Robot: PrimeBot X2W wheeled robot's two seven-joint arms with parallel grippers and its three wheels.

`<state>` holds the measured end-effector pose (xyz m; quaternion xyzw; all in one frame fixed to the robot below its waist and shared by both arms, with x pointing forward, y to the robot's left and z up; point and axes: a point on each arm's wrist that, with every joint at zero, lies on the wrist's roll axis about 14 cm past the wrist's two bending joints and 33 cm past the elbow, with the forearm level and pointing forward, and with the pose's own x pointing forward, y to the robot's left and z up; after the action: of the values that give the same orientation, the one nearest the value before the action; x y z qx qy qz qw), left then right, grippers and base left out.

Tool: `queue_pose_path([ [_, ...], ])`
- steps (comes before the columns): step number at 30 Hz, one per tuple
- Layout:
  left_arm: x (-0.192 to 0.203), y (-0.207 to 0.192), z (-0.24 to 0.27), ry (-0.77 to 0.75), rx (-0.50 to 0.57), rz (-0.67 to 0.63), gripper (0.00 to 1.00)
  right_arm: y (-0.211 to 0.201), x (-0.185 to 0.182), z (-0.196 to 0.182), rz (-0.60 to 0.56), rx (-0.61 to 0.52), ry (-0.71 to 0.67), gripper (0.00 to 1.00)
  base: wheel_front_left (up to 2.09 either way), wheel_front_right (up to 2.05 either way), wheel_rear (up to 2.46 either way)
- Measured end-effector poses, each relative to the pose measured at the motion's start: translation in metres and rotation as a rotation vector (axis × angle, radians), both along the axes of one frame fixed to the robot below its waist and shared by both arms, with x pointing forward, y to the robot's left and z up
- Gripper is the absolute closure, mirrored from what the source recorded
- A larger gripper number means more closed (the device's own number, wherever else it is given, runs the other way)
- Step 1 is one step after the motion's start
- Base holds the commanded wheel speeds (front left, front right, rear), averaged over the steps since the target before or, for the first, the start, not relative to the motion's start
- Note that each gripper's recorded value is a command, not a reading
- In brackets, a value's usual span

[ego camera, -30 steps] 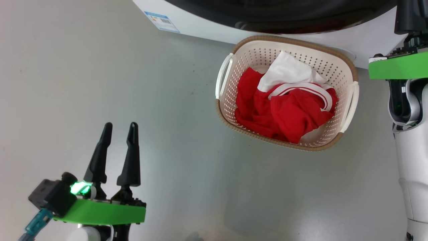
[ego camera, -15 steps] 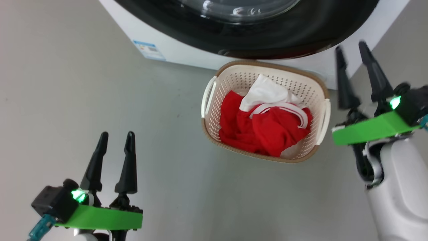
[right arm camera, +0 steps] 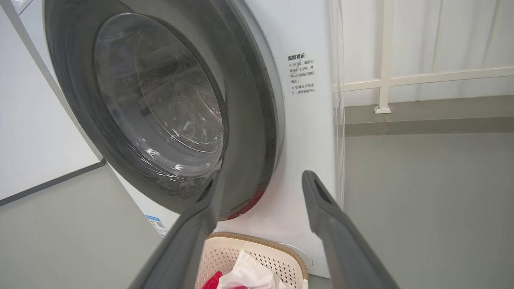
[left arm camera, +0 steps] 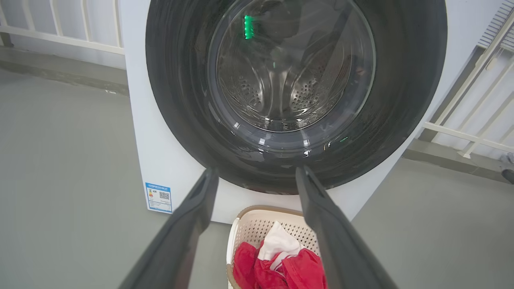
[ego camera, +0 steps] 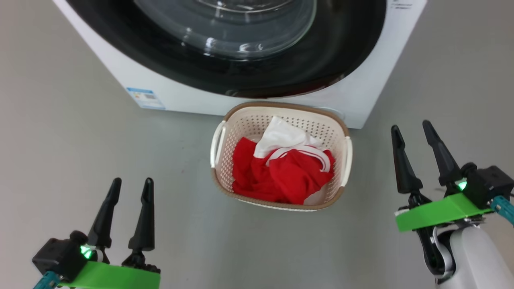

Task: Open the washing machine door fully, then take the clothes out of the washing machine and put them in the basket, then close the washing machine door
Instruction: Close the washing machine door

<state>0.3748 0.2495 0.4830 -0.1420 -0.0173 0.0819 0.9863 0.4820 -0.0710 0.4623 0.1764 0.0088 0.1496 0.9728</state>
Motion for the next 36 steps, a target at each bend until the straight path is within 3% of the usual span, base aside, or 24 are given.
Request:
queue_pose_path([
  [15, -0.003, -0.022, 0.004, -0.014, 0.008, -0.097, 0.00, -0.070, -0.057, -0.002, -0.167, -0.048, 0.045, 0.00, 0.00, 0.00, 0.00],
  [36, -0.020, -0.039, 0.004, -0.014, 0.003, -0.160, 0.00, -0.137, -0.132, -0.008, -0.368, -0.056, 0.100, 0.00, 0.00, 0.00, 0.00],
])
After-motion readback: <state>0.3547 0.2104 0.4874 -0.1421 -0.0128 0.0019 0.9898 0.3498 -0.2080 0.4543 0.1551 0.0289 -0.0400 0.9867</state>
